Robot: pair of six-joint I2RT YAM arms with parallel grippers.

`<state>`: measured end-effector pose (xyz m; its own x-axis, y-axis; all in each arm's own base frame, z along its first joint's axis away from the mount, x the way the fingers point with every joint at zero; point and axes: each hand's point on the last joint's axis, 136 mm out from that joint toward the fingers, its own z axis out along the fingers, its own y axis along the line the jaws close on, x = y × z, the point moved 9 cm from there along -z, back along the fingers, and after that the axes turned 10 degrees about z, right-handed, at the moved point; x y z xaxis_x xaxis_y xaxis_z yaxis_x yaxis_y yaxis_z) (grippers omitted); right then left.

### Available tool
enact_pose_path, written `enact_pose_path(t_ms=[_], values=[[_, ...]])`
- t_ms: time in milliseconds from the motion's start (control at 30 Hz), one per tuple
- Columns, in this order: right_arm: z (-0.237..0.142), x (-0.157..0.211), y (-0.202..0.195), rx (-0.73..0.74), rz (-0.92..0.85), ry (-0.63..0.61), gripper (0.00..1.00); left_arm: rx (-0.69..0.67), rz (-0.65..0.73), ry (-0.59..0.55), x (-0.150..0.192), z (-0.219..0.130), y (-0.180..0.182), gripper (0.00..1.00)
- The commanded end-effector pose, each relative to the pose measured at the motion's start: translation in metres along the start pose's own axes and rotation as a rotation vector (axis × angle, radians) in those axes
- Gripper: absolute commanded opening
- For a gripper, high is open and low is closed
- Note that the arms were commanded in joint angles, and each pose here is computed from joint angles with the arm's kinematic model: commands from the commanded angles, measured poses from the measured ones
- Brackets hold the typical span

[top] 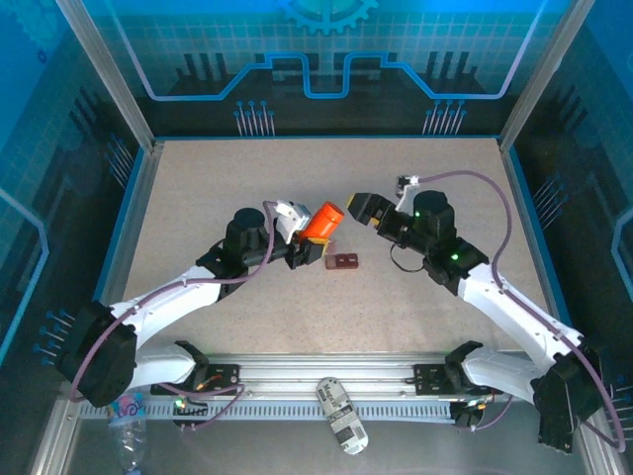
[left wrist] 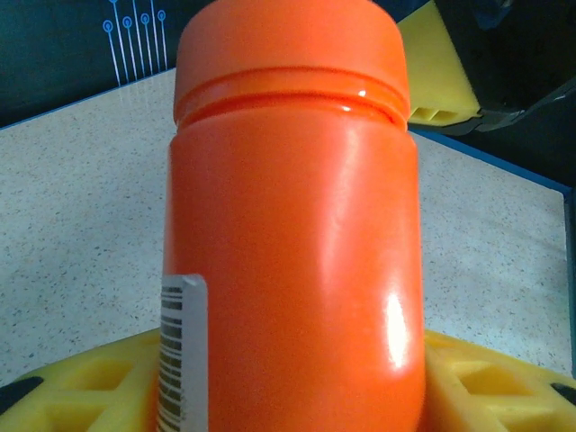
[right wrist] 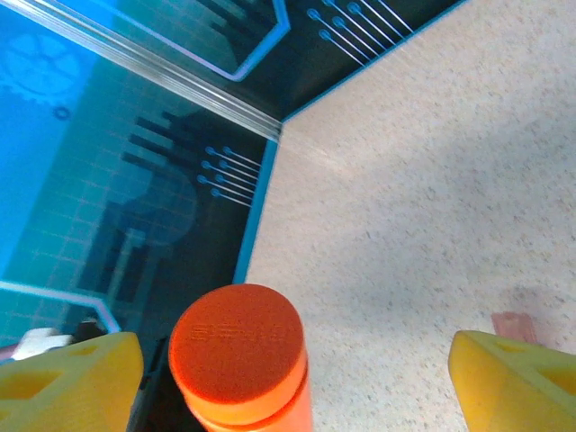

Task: Sort the pills into containers

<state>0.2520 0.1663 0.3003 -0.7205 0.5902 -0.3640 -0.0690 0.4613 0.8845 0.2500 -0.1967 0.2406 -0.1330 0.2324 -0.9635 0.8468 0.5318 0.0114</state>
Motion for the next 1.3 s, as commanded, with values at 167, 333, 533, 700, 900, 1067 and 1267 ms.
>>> enact_pose_path(t_ms=[167,333,533,700,900,1067,1267], values=[[0.024,0.008,0.021,0.016,-0.047,0.043,0.88,-0.008,0.028,-0.033,-0.009,0.002,0.002,0.0],[0.036,0.016,0.027,0.008,-0.054,0.076,0.86,-0.006,0.027,-0.032,-0.009,0.002,0.002,0.0],[0.045,0.019,0.028,0.004,-0.057,0.099,0.74,-0.006,0.027,-0.036,-0.01,0.001,0.002,0.0],[0.045,0.021,0.029,-0.014,-0.082,0.113,0.49,-0.004,0.023,-0.039,-0.01,0.002,0.002,0.0],[0.04,0.015,0.032,-0.177,-0.274,0.111,0.39,0.022,0.002,-0.06,-0.013,0.001,0.0,0.0],[0.029,-0.002,0.019,-0.499,-0.508,0.153,0.41,0.094,-0.029,-0.085,-0.02,0.001,-0.003,0.0],[0.029,-0.037,0.0,-0.665,-0.397,0.238,0.4,0.141,-0.052,-0.096,-0.022,-0.001,-0.004,0.0]])
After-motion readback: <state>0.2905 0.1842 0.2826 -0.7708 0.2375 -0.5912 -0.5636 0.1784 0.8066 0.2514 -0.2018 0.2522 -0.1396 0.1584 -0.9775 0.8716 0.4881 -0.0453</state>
